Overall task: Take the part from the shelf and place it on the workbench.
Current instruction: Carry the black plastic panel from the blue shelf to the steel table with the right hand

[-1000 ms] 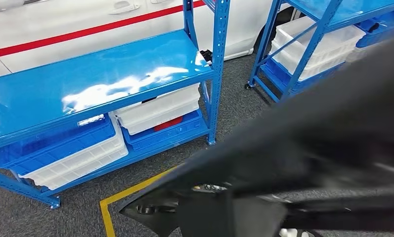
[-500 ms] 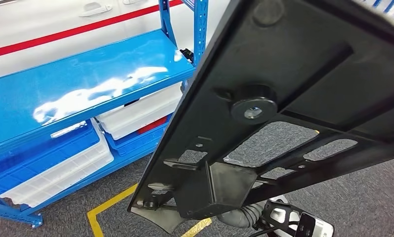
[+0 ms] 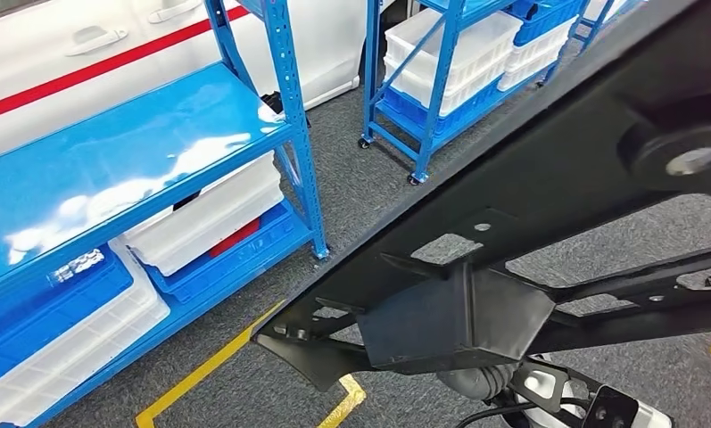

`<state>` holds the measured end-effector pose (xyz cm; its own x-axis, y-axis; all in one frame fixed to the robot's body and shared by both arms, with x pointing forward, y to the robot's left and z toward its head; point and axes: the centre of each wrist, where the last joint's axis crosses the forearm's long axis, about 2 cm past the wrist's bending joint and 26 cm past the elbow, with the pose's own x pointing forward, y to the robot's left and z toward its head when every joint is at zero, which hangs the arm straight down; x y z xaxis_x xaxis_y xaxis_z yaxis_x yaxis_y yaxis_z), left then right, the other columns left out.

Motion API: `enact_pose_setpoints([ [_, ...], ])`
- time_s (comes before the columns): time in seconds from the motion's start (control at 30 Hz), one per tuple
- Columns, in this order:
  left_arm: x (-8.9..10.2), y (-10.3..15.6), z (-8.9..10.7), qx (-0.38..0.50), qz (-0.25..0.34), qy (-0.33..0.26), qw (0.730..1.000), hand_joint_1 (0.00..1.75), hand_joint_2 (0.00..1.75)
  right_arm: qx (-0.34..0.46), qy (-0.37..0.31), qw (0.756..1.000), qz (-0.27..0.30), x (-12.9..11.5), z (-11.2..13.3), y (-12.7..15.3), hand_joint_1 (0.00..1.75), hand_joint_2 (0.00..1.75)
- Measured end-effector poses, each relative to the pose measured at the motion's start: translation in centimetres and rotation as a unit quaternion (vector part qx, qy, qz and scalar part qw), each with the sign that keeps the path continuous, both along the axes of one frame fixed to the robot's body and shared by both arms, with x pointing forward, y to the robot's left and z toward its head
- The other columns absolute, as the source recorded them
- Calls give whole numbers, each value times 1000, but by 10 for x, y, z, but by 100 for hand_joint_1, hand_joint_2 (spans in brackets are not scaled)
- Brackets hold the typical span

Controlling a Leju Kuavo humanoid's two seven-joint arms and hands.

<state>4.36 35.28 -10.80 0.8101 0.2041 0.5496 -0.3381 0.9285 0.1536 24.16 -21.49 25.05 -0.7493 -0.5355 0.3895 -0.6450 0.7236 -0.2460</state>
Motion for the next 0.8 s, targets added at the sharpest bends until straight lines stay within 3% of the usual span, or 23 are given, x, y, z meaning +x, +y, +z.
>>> enact_pose_setpoints([
  [0.57, 0, 16, 2, 19, -29, 10, 999, 0, 175, 21, -6, 999, -35, -10, 3, -7, 175, 175],
  [0.8, 5, 16, 3, 19, -26, 4, 999, 0, 175, 18, 0, 999, -31, -12, 1, 4, 175, 175],
])
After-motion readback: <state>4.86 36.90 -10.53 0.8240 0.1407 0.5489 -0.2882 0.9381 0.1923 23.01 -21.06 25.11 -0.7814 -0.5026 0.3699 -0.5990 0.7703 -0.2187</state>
